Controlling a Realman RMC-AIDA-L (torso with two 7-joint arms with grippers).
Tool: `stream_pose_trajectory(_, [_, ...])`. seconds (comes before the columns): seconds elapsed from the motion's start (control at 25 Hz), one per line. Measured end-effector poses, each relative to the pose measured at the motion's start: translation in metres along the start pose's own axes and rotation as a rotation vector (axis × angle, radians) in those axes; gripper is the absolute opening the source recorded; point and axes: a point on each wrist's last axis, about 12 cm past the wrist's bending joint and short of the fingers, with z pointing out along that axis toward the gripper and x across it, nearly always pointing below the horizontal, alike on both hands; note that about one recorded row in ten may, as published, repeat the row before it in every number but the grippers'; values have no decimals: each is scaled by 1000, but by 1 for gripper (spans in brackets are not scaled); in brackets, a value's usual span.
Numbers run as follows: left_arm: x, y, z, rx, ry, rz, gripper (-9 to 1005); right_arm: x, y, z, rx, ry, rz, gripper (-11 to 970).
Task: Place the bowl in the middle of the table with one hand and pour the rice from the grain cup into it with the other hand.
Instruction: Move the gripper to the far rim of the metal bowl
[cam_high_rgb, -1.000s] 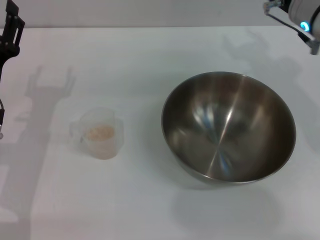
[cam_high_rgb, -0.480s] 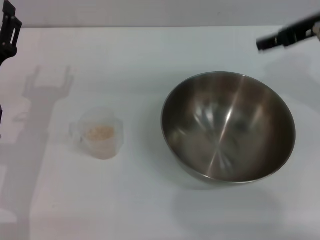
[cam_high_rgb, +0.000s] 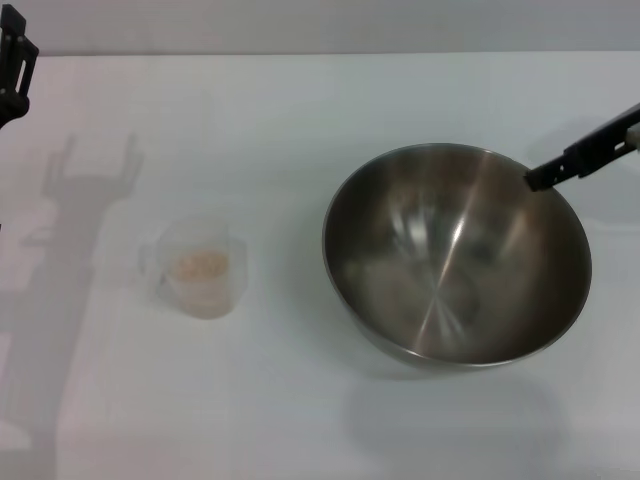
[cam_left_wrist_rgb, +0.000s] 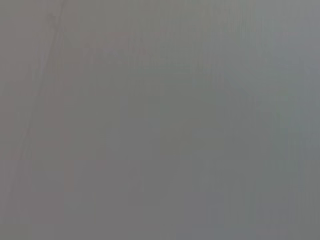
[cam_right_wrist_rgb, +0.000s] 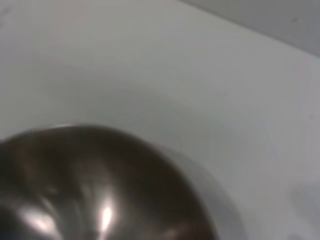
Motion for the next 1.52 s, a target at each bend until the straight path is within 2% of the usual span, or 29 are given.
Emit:
stream_pose_trajectory(0.4, [0,1,-1,-4,-1,1,766,3,3,23,-42,67,-25,730])
stream_pose_trajectory(1.12, [0,4,-1,-11,-1,10,763,5,3,36,-34,75,-23,109])
stream_pose_trajectory(1.28, [0,4,-1,-13,-1,9,762,4,2,33,-35,60,-16,69])
stream_pose_trajectory(1.48, [0,4,-1,-14,-1,10,761,2,-4,18,-31,-25,-13,44])
stream_pose_trajectory(1.52, [0,4,-1,-14,-1,10,761,1,-7,10,-52,-88,-25,43])
